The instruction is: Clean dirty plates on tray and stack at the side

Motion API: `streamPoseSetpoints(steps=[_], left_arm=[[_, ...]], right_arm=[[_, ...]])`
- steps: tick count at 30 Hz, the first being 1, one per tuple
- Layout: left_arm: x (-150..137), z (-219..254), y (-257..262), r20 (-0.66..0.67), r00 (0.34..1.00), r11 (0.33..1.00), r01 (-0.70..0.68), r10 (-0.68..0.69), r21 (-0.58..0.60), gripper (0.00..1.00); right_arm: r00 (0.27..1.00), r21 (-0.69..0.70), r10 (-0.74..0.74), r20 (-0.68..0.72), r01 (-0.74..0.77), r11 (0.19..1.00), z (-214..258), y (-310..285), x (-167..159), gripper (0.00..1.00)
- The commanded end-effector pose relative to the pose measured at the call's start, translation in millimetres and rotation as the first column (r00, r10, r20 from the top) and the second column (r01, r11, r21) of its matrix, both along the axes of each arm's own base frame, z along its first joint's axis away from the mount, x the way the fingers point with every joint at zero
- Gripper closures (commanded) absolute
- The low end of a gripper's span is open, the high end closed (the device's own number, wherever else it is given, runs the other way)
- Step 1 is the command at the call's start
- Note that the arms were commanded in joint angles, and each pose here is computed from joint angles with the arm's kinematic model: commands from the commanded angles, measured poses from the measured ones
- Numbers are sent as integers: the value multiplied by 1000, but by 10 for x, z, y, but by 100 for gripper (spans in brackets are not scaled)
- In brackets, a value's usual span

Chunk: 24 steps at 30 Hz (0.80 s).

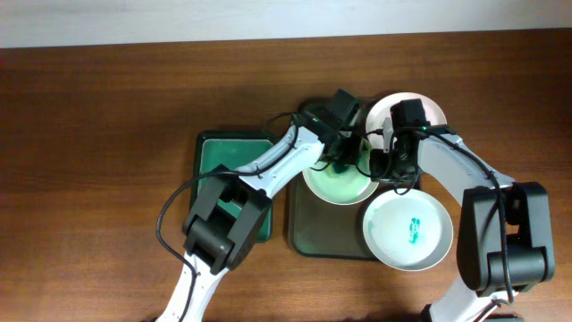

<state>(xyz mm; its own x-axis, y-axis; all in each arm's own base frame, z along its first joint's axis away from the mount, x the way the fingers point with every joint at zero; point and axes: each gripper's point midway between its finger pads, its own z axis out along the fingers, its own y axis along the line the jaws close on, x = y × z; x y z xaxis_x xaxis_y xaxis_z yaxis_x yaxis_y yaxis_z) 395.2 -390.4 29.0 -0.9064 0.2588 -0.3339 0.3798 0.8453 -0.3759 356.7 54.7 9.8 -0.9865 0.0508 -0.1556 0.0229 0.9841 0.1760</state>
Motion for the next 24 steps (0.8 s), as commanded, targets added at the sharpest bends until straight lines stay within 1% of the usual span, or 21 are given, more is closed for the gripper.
streamPoseSetpoints(steps=[1, 3, 5, 6, 8, 10, 11, 12, 15, 18, 20, 22, 24], left_arm=[[-366, -47, -340, -78, 981, 979, 170, -179, -113, 100], [-404, -46, -320, -102, 977, 977, 177, -189, -121, 100], [-375, -82, -213, -121, 979, 983, 156, -166, -94, 100], [-287, -118, -55, -124, 985, 992, 119, -123, -41, 100], [-70, -144, 365, -88, 996, 992, 25, -14, 127, 100], [115, -35, 759, -26, 997, 958, -67, 77, 280, 100], [183, 78, 928, 7, 992, 934, -122, 127, 337, 100], [229, 208, 1023, 36, 988, 920, -152, 150, 362, 100], [219, 548, 1109, 59, 985, 920, -172, 162, 352, 100], [117, 927, 1195, 79, 983, 925, -182, 165, 333, 100], [28, 1293, 1334, 108, 978, 927, -204, 178, 315, 100], [6, 1640, 1647, 179, 958, 901, -272, 222, 339, 100], [-56, 1808, 1972, 200, 944, 865, -321, 261, 385, 100]], right_arm=[[999, 11, 32, 6, -33, 999, 12, 59, 12, 96], [999, 11, 33, 6, -33, 999, 12, 59, 11, 96], [999, 11, 33, 5, -33, 999, 12, 59, 10, 96], [999, 11, 33, 5, -33, 999, 12, 59, 10, 96], [999, 11, 33, 5, -33, 999, 12, 59, 10, 96], [999, 12, 32, 5, -32, 999, 12, 60, 9, 96], [999, 12, 32, 4, -32, 999, 11, 60, 7, 96], [999, 11, 32, 0, -32, 999, 10, 59, -1, 96], [999, 11, 32, -13, -32, 999, 4, 56, -32, 96], [999, 10, 32, -24, -32, 999, 0, 54, -61, 96], [999, 10, 32, -29, -32, 999, -2, 53, -72, 96], [999, 26, 35, -30, -34, 999, 3, 81, -75, 96], [999, 58, 40, -31, -39, 998, 15, 135, -79, 96]])
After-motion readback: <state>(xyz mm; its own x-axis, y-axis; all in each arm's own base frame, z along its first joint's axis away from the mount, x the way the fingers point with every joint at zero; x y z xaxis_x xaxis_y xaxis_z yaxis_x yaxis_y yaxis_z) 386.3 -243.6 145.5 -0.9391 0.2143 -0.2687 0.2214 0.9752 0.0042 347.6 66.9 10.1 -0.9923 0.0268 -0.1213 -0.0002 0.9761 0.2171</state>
